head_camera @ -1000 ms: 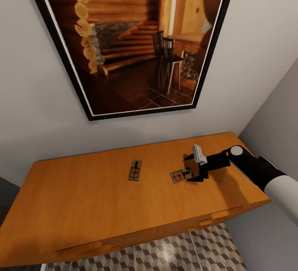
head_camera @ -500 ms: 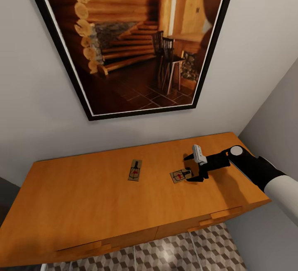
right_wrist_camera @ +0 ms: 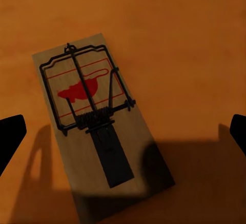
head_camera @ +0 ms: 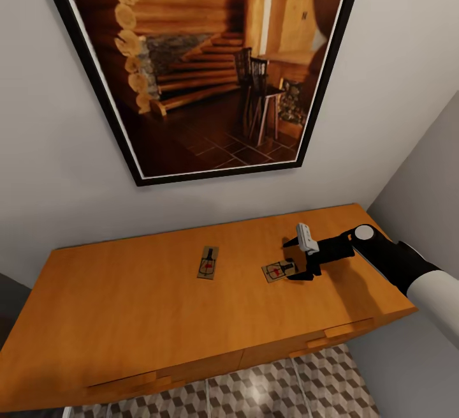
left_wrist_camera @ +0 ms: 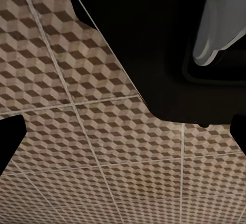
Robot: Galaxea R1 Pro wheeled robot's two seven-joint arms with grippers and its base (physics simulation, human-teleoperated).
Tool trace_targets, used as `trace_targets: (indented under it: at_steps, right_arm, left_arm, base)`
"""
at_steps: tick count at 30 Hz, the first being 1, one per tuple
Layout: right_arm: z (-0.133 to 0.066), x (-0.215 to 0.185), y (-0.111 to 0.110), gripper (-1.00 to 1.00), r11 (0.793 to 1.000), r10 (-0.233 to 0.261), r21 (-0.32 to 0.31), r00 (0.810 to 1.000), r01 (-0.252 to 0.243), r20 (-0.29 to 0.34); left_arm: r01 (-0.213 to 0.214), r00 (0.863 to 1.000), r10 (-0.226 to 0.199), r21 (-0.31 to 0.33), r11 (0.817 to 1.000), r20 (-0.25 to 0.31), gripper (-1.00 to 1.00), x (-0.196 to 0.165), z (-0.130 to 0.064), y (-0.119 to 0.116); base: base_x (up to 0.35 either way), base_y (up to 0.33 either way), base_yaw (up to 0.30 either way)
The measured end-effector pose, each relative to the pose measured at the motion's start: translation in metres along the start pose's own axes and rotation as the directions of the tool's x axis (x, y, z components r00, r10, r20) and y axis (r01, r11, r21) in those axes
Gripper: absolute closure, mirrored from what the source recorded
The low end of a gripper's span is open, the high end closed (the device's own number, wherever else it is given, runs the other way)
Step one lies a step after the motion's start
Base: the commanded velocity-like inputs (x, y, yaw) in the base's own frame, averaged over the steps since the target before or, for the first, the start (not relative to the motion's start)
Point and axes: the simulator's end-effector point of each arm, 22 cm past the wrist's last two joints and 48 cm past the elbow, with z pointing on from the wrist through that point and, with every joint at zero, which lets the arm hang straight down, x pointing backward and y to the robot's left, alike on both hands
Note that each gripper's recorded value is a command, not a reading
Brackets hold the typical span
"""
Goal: Take the four mousetraps from the cabinet in the bathroom and place them on the bathroom floor. Make sure all four end up on the same floor surface, and ensure that at least two of them are either under or directly next to the same bathroom sink.
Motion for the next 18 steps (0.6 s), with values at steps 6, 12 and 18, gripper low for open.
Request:
trace_targets:
  at_steps: [6,12,18]
  right_arm:
    - [0.0011,0.0005,0.0005,-1.0,1.0,0.001,-0.002,1.0,-0.001,0.0]
    - [0.0024,0.0013,0.0008,-1.0,1.0,0.004,-0.004,1.0,-0.004,0.0]
    - [0.0045,0.0029,0.0013,-1.0,1.0,0.007,-0.008,1.0,-0.007,0.001]
  left_arm:
    - [0.0,1.0,0.0,0.0,1.0,-0.002,-1.0,0.0007,-0.0001,0.0]
    - [0.0,1.0,0.0,0.0,1.0,-0.005,-1.0,0.0019,-0.0002,0.0001]
    - [0.0,1.0,0.0,0.0,1.0,-0.009,-1.0,0.0036,-0.0004,0.0002]
  base:
    - [0.0,0.0,0.0]
    - [0.0,0.0,0.0]
    - [0.0,0.0,0.0]
